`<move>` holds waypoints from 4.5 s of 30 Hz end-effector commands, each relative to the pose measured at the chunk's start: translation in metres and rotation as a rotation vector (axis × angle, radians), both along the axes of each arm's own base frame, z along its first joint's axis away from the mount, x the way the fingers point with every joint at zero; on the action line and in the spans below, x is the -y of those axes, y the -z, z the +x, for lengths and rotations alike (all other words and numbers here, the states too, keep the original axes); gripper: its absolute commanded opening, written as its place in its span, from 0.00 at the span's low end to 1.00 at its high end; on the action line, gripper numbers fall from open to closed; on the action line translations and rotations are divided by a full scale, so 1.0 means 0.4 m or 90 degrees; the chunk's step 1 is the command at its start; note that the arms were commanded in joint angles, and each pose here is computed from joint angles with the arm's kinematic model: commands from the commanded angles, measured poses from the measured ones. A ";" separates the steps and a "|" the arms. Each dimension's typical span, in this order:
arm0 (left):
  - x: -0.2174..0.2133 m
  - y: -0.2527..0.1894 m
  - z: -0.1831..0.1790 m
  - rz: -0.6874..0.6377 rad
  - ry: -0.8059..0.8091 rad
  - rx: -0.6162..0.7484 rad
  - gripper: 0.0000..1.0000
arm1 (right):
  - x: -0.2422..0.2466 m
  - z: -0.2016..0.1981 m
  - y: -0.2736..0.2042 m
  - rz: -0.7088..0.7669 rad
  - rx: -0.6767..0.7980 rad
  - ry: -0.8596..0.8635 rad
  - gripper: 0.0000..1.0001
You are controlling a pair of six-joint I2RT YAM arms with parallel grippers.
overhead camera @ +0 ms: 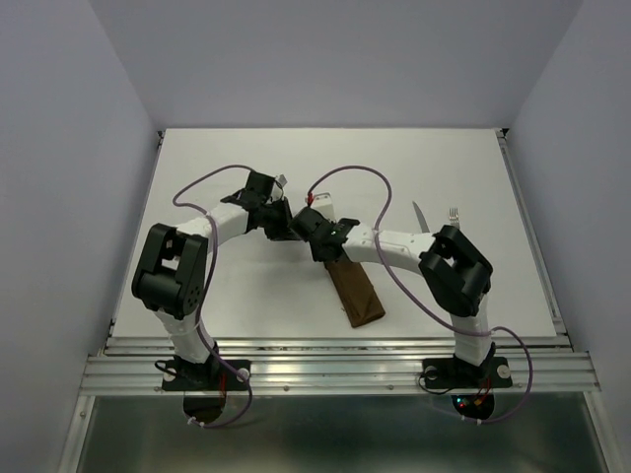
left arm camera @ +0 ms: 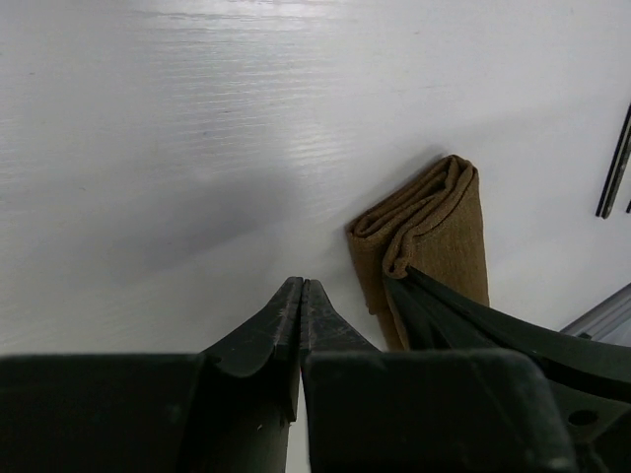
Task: Fold the napkin into a case and place the utensils inside
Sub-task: Pick up the top corner of the smaller rectangle folded napkin from the center of the board.
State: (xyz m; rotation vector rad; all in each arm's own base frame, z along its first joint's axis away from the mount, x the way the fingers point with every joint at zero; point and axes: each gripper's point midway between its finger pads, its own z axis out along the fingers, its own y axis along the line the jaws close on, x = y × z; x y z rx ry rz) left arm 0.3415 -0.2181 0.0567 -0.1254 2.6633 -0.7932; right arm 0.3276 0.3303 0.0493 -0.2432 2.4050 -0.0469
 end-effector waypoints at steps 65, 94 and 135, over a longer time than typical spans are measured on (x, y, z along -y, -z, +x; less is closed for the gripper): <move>0.159 0.008 -0.105 0.028 0.135 0.091 0.03 | 0.187 -0.213 -0.150 0.310 -0.100 -0.034 0.44; 0.084 -0.085 -0.047 0.008 0.082 0.134 0.10 | 0.364 -0.246 0.030 0.077 -0.147 0.105 0.17; -0.056 -0.073 -0.024 0.127 -0.010 0.136 0.24 | 0.016 -0.019 -0.096 0.158 -0.098 -0.071 0.47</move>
